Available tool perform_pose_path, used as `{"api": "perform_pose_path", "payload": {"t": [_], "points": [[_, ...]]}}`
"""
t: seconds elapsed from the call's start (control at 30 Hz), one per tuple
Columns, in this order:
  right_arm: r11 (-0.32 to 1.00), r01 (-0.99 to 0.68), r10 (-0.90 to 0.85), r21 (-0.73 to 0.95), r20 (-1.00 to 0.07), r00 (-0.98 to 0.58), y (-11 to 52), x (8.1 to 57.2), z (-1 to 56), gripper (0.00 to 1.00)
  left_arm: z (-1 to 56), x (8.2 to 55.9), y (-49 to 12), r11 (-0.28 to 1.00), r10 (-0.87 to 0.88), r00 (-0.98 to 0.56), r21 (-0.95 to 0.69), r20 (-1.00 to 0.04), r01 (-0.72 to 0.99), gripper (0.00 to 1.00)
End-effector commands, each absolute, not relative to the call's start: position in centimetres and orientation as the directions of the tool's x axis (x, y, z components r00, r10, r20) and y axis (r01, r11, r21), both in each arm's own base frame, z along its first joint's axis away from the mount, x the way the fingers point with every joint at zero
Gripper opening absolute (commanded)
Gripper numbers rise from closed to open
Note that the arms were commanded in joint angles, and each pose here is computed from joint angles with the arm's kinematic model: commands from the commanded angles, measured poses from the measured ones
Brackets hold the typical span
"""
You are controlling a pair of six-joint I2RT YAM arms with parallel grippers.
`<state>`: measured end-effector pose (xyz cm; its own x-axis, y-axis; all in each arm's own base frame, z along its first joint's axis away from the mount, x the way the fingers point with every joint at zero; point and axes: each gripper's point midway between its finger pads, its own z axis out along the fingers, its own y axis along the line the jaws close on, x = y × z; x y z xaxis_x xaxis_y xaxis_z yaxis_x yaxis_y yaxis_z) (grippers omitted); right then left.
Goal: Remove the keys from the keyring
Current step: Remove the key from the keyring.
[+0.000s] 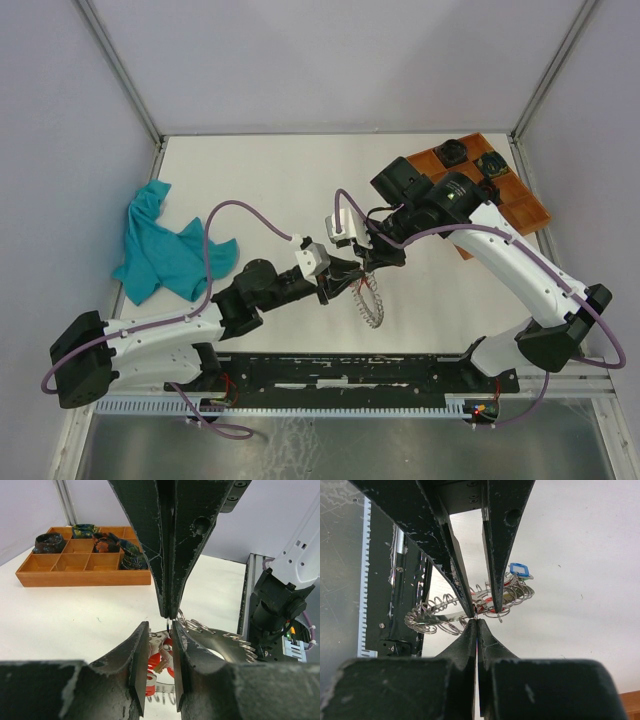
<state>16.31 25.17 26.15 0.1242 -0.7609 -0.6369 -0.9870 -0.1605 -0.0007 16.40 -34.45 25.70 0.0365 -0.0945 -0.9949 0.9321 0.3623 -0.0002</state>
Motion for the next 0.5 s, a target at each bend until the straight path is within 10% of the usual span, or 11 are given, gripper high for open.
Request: {"api": "perform_pose_path", "payload": {"t": [0.0, 0.47], "points": [[-0.17, -0.985, -0.709, -0.026, -0.691, 0.141, 25.6, 15.6, 28.0, 0.01, 27.1, 16.6, -34.2, 0.37, -0.108, 0.099, 0.053, -0.989, 0.928, 0.29], [-0.181, -0.983, -0.703, -0.013, -0.697, 0.139, 25.8, 15.4, 27.7, 0.01, 27.0, 16.1, -35.2, 0.317, -0.109, 0.089, 0.051, -0.99, 0.947, 0.24]]}}
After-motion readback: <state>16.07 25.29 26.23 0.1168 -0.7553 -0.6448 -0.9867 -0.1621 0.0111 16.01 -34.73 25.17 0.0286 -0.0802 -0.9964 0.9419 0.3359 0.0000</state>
